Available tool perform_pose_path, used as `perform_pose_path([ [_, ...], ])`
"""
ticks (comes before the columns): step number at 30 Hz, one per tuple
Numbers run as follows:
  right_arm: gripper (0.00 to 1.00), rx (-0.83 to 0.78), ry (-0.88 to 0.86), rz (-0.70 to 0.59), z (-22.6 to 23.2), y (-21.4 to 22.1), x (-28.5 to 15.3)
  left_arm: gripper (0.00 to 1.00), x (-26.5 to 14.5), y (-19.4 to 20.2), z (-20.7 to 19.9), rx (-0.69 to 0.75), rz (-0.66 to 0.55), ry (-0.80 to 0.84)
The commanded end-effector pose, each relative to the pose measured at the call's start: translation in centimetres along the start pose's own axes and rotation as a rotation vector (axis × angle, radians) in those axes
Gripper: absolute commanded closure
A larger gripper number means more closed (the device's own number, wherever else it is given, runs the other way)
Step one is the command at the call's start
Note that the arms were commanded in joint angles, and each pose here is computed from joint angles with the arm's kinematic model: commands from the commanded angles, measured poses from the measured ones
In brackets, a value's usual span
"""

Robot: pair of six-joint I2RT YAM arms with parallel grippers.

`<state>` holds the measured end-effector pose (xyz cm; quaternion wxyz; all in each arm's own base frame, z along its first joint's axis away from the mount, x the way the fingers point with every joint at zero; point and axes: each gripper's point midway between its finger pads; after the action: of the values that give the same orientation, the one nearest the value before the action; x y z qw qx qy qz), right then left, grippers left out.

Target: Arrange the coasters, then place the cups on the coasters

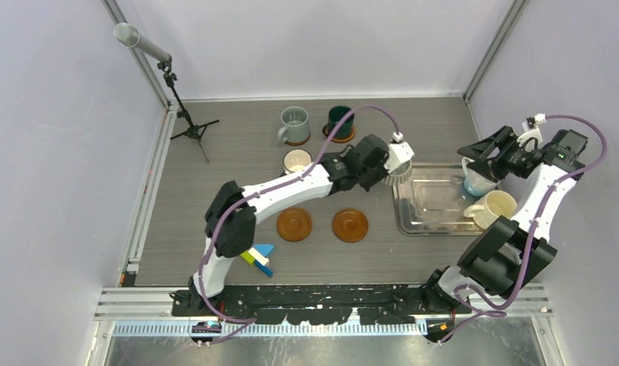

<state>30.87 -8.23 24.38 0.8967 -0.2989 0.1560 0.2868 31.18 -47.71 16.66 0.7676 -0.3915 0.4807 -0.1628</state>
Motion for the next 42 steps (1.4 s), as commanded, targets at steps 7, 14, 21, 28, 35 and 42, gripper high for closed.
perform_pose_path([
  [7,0.3,-0.138,0.03,0.039,2.5,1.1,2.1,1.0,-4.7,-0.5,11.4,-0.151,-0.179,-0.218],
  [14,0.3,-0.144,0.033,0.06,2.3,1.6,3.2,1.0,-3.4,3.4,13.7,-0.19,-0.138,-0.261],
  [21,0.3,-0.148,0.04,0.07,2.1,1.8,3.6,1.0,-1.8,5.5,13.3,-0.198,-0.105,-0.244],
  [28,0.3,-0.148,0.041,0.073,2.0,1.8,3.7,1.0,-0.3,6.8,12.9,-0.205,-0.074,-0.233],
  [35,0.3,-0.143,0.044,0.08,1.8,2.0,3.8,1.0,0.5,8.1,12.5,-0.21,-0.039,-0.221],
  [42,0.3,-0.147,0.045,0.079,1.8,2.0,3.8,1.0,1.1,9.4,11.8,-0.227,0.0,-0.199],
])
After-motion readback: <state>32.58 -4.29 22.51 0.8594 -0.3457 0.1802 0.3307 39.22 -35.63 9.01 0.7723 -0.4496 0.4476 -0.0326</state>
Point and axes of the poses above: each gripper's point midway between its finger pads, its own x axis out along the fingers, its own z axis along the line the jaws close on, y = z × x, and after that the axes turned 1 degree about x, right-handed
